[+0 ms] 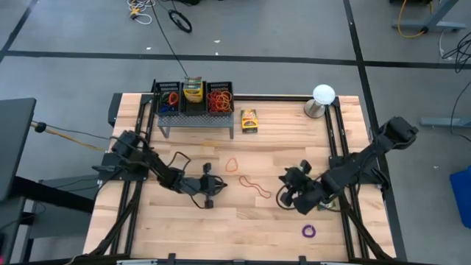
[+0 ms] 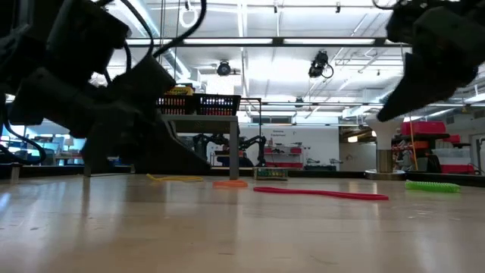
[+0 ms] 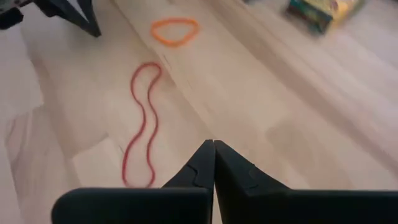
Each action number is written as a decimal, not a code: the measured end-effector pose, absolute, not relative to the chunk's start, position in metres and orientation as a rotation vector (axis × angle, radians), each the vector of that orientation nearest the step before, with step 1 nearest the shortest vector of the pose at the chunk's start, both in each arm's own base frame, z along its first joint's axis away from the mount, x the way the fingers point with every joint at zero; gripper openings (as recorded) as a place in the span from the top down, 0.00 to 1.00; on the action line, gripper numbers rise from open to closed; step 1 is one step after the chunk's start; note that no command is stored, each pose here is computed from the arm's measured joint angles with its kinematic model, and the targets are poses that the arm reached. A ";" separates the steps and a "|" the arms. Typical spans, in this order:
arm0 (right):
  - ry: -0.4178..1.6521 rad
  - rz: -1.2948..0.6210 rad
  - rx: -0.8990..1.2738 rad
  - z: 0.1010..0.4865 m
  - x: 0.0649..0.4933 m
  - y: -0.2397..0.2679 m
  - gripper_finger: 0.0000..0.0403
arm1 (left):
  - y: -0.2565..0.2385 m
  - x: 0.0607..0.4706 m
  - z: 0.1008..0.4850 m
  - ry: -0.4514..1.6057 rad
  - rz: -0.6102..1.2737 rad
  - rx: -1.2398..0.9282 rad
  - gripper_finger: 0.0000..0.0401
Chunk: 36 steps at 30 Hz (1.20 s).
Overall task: Pick & Place Office Desk Supplies
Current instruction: Put the green spiral keychain into the left black bin
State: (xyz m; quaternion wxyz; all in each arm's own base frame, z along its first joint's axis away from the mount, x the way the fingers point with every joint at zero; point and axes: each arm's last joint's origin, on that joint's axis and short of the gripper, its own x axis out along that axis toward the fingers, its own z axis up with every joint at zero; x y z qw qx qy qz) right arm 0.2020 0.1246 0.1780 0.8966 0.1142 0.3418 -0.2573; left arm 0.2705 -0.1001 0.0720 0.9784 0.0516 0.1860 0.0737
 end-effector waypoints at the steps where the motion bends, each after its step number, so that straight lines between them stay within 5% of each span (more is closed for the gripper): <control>1: 0.719 -0.543 0.263 0.177 0.199 0.126 0.97 | -0.101 0.273 0.070 0.378 0.149 0.109 0.97; 22: 0.995 -0.823 0.427 0.129 0.166 0.084 0.67 | -0.107 0.285 0.063 0.378 0.141 0.131 0.97; 31: 1.041 -0.760 0.407 0.119 0.169 0.073 0.66 | -0.107 0.285 0.063 0.376 0.144 0.116 0.97; 36: 1.036 -0.738 0.404 0.117 0.170 0.073 0.75 | -0.107 0.285 0.063 0.375 0.146 0.104 0.97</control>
